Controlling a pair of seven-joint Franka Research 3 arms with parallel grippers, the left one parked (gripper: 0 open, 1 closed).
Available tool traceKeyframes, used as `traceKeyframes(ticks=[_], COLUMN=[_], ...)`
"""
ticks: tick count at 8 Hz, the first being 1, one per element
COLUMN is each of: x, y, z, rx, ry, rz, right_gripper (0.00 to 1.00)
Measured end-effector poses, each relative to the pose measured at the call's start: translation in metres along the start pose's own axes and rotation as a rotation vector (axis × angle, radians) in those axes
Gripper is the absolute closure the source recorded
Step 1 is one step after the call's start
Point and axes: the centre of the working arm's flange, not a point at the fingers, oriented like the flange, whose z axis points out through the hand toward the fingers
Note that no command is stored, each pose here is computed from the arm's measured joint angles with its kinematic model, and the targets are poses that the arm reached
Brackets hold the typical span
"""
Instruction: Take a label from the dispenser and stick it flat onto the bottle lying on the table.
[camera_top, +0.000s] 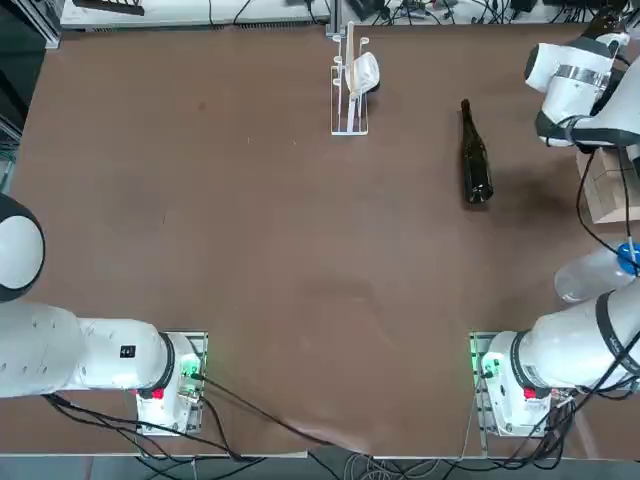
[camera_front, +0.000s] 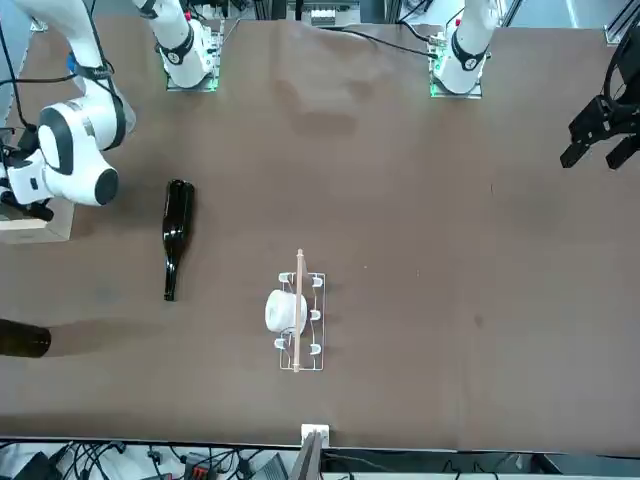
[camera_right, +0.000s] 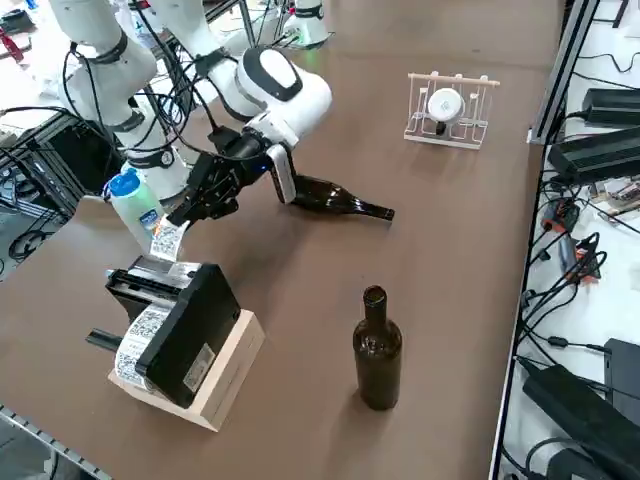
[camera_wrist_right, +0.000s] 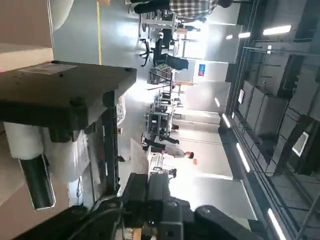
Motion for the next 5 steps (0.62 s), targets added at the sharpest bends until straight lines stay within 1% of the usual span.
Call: traceKeyframes(ticks=[2, 3, 5], x=[0.002, 0.004, 0.008], y=[0.020, 0.028, 0.047], z=[-0.010, -0.027, -0.081], rx=[0.044, 0.090, 0.208], ry=[-0.021, -0.034, -0.045], rz=[0.004, 0.009, 0.008], right_gripper=[0.99, 0.99, 0.99])
